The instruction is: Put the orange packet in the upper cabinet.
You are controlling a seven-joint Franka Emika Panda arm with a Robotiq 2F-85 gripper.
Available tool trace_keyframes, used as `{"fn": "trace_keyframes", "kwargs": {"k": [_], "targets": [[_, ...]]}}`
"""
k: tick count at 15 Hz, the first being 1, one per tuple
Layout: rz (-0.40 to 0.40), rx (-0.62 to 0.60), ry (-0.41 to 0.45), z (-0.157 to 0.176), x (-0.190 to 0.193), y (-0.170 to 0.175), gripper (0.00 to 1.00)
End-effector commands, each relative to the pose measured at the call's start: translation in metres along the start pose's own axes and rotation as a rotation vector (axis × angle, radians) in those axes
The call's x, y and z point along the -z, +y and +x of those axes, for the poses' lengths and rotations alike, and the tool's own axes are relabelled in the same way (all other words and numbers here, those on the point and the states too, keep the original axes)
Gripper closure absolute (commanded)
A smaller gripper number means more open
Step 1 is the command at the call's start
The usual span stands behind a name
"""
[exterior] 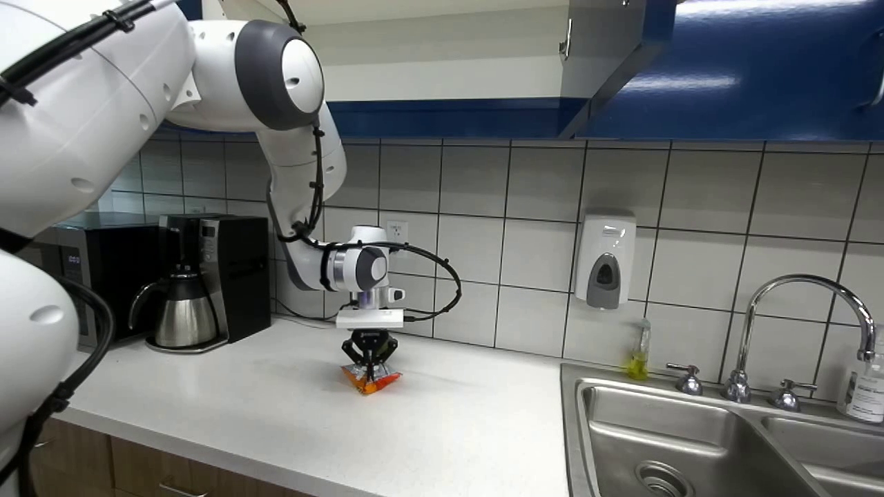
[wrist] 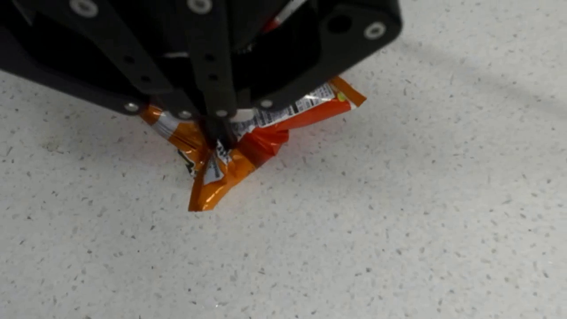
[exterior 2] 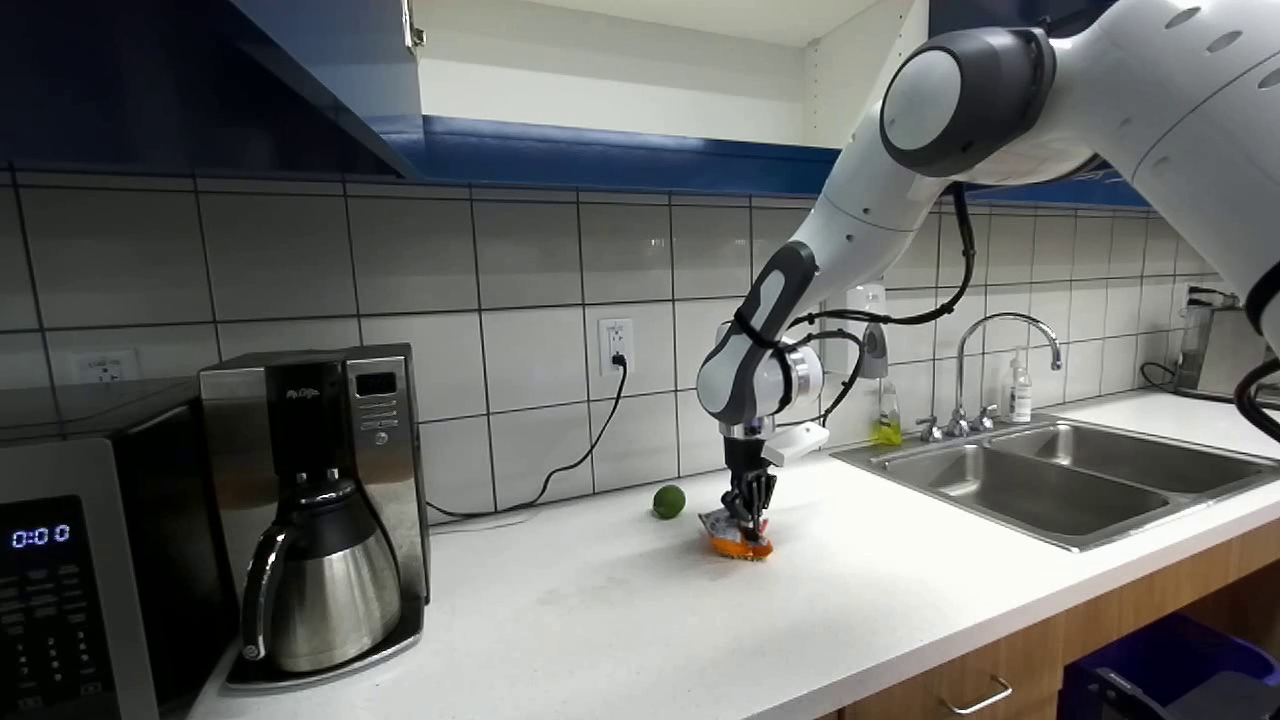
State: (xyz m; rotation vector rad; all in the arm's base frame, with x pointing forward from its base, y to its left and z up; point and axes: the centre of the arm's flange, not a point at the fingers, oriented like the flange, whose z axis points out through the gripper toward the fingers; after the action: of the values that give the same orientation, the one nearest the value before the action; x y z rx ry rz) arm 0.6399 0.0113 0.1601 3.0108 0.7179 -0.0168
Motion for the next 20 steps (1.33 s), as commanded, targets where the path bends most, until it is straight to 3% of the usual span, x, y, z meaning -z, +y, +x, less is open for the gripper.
{"fn": "trace_keyframes", "kwargs": {"k": [1,10,20], "targets": [[0.003,0.012,0.0,0.003,-0.004,0.008,1.0],[0.001,0.0,-0.003,-0.003,0.002,0.017,1.0],[-0.033,0.007,0.028,-0.005,0.057,0.024,1.0]]}}
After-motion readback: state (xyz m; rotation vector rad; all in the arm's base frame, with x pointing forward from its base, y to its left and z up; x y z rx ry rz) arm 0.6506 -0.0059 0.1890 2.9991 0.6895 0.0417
